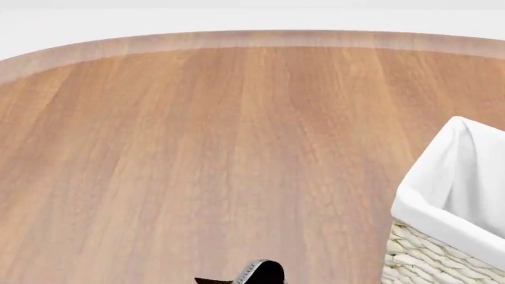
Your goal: Pick up the ketchup, and put it in the basket.
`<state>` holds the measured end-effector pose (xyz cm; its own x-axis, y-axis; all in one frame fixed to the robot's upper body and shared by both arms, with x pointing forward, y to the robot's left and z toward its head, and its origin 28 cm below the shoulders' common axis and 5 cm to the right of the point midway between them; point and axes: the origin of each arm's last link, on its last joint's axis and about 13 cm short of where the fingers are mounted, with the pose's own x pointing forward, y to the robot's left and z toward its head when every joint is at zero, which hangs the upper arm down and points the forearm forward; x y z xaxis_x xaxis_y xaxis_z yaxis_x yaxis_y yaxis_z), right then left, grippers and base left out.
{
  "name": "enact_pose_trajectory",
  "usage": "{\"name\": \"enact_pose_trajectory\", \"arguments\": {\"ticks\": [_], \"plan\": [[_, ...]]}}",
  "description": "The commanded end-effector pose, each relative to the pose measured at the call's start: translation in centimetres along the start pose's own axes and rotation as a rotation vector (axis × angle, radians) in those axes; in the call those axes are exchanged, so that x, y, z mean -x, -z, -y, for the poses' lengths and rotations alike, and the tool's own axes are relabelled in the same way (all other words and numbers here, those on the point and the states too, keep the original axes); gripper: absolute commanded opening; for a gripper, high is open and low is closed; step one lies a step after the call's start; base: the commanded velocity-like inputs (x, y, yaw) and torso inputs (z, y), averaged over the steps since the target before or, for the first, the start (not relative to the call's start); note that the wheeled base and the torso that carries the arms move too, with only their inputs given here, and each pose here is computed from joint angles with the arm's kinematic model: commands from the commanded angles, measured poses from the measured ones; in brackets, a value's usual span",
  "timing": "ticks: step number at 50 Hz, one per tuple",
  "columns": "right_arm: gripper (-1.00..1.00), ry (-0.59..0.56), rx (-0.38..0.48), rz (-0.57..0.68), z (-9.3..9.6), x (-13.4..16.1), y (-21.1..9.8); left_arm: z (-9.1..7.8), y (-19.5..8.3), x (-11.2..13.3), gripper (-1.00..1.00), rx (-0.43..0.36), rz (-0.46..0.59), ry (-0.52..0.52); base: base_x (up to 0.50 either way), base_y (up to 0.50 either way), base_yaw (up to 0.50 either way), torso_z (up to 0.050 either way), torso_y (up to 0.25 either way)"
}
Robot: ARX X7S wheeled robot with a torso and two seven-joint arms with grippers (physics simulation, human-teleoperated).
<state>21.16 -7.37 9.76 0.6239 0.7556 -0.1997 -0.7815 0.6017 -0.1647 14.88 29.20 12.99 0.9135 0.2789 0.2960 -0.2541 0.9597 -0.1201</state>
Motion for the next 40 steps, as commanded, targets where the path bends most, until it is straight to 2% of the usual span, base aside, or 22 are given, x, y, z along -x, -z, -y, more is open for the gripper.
{"name": "enact_pose_trajectory", "arguments": {"ticks": [1, 11, 25, 40], "plan": [[1.0, -0.031, 0.005, -0.022, 1.0, -1.2, -0.4, 0.1, -0.1, 0.1, 1.0, 0.001, 0.002, 0.003, 0.0, 0.0, 0.0, 0.0, 0.0], [1.0, -0.04, -0.027, -0.074, 2.8, -2.9, -0.1, 0.2, 0.1, 0.2, 1.0, 0.0, -0.003, 0.009, 0.0, 0.0, 0.0, 0.0, 0.0], [1.0, -0.08, 0.004, -0.112, 3.2, -4.2, -0.6, 0.2, 0.4, 0.6, 1.0, -0.001, -0.007, 0.016, 0.0, 0.0, 0.0, 0.0, 0.0], [1.0, -0.096, 0.034, -0.113, 4.1, -5.5, -2.5, 0.3, 0.3, 0.4, 1.0, -0.002, -0.006, 0.021, 0.0, 0.0, 0.0, 0.0, 0.0]]}}
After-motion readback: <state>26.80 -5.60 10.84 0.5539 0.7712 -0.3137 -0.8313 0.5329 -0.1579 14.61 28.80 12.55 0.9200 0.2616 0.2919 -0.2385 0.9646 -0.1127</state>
